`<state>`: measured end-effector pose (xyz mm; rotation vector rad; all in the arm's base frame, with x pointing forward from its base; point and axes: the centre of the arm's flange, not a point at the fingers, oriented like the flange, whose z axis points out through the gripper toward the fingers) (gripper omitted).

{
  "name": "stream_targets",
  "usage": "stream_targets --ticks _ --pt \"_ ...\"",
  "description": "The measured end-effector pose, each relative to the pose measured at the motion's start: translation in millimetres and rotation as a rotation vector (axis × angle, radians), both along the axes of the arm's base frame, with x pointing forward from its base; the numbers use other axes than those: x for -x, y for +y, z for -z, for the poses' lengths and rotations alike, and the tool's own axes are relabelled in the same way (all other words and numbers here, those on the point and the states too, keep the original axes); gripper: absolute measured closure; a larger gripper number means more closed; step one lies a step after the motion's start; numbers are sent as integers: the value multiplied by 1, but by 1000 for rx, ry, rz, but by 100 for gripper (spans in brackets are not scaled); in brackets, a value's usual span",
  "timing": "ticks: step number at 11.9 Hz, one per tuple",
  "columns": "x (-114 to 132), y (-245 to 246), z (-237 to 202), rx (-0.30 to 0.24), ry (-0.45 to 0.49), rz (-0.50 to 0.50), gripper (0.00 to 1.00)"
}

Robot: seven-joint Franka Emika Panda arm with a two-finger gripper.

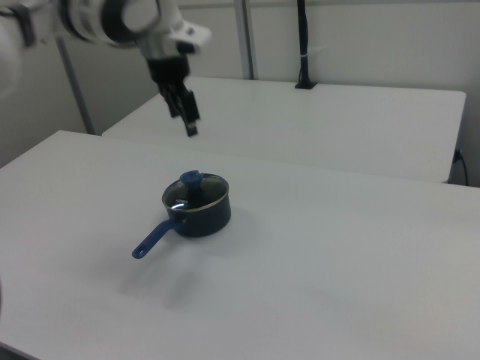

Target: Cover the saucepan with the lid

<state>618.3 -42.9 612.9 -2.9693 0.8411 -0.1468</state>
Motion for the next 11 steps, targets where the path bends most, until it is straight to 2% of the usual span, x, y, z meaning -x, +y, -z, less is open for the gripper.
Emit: stream_targets --ticks 2,4,6,8,11 --pt "60 -1 -45 -3 61 -76 0" --pt "95 2 -56 -5 85 -154 0" --pt "102 1 -55 0 86 -270 0" --pt "94 -4 -54 21 40 -393 0" --pt "79 -9 -49 66 -23 -412 0"
